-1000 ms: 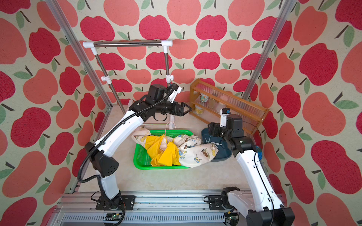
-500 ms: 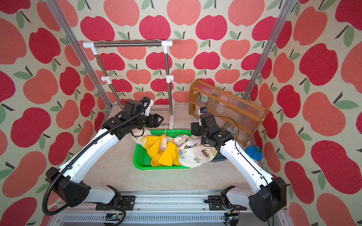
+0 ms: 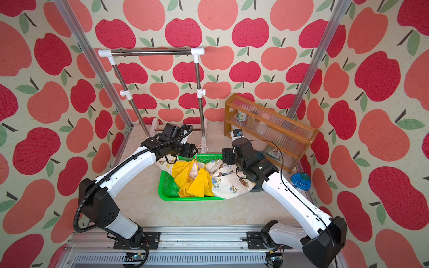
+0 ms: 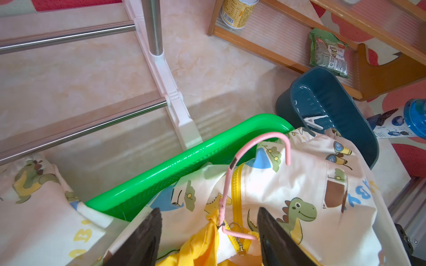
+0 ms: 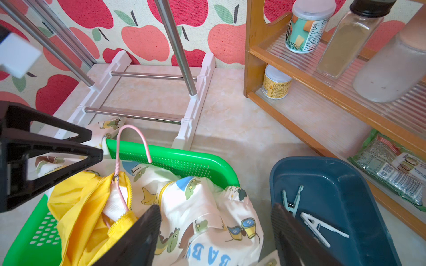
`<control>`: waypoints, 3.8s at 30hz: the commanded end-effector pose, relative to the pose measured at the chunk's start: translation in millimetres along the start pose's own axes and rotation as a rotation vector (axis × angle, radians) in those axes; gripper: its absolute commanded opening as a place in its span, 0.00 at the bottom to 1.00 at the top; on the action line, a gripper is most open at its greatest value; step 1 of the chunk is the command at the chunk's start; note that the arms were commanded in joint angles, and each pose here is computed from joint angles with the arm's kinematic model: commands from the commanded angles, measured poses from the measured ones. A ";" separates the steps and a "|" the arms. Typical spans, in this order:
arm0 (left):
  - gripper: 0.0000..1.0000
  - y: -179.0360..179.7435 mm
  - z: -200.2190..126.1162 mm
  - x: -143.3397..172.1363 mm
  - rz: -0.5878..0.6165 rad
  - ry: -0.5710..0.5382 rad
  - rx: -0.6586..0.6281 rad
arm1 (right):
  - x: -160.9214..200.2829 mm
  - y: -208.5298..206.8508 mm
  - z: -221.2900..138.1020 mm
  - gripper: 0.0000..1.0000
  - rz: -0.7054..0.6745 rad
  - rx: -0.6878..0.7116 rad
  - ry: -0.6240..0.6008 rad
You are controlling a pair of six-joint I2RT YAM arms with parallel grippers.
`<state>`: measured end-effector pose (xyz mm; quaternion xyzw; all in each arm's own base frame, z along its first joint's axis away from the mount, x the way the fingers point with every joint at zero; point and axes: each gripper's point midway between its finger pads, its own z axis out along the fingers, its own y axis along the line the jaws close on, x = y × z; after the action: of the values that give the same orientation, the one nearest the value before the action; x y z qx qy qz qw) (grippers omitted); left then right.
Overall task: Remove the clothespins securing jackets to the hanger
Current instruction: Pick up the hanger from the basket, then remove the jacket from the hanger.
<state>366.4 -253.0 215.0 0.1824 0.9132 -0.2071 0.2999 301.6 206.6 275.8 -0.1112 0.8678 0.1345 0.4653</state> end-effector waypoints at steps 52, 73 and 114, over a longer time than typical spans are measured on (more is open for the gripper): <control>0.00 -97.6 -193.9 -180.4 0.369 -0.623 -0.664 | -42.7 122.8 -33.9 0.84 0.090 -0.143 -0.236; 0.00 -136.8 -255.0 -173.8 0.338 -0.744 -0.344 | -93.9 127.1 -30.9 0.76 0.068 -0.148 -0.367; 0.00 -38.9 -388.7 -119.7 0.559 -0.814 -0.657 | -151.1 129.6 -5.1 0.00 -0.002 -0.286 -0.295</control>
<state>266.6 -146.8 568.2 0.2372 0.6703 0.0951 0.6967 333.7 323.1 396.9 -0.1481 0.7771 0.2338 0.5652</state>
